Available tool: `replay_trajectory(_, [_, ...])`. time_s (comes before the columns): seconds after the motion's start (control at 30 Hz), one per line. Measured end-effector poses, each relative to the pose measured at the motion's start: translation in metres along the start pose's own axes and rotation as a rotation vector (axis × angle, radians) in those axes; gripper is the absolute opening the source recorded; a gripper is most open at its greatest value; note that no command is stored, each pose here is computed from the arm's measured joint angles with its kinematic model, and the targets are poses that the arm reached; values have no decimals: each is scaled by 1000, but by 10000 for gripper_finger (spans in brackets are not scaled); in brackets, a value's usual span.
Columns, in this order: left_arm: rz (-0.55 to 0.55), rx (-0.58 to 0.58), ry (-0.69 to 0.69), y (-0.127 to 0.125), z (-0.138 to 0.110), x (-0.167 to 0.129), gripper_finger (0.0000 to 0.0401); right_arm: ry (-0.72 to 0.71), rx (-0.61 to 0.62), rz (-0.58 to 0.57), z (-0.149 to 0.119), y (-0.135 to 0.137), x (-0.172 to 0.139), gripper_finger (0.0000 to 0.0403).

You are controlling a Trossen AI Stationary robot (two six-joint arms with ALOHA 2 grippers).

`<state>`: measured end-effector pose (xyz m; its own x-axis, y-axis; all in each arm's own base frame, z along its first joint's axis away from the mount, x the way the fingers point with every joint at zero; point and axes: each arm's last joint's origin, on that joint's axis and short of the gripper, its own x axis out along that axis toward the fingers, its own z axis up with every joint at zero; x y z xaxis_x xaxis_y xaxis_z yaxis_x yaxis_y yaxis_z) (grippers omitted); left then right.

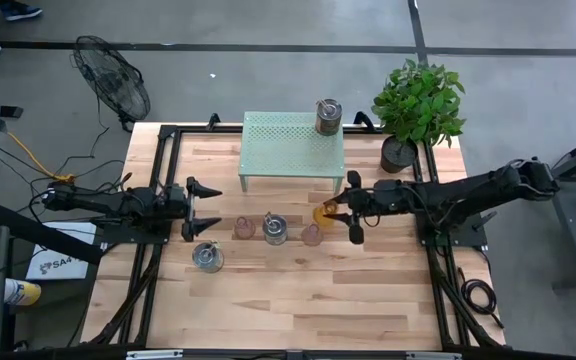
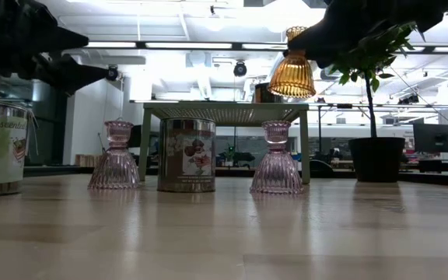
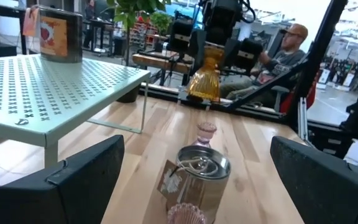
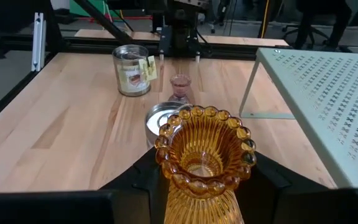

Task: Pick & Place candle stick holders
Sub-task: Put the yellow candle holder on the shelf

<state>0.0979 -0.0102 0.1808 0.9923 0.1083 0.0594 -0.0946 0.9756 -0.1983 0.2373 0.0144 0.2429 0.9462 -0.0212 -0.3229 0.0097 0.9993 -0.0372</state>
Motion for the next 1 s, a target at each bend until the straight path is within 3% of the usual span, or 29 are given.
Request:
replay_trajectory(0.17, [14,-8,-3,0,0,0,399,-4,-4,13,0,-4,0,138])
replay_trajectory(0.37, [203,-19,-42,6,1,-1,399,-25,-5,1,2,-8,1,138])
replay_trajectory(0.57, [151,-30,-44,4,2,0,399,-31,-9,-2,3,-8,1,138])
replay_trajectory(0.8, [194,-37,-78,1,5,13,399,-121,-41,-2,10,-8,5,138])
replay_trajectory(1.0, [189,67,-30,-10,14,43,399,-161,-38,14,9,-13,17,138])
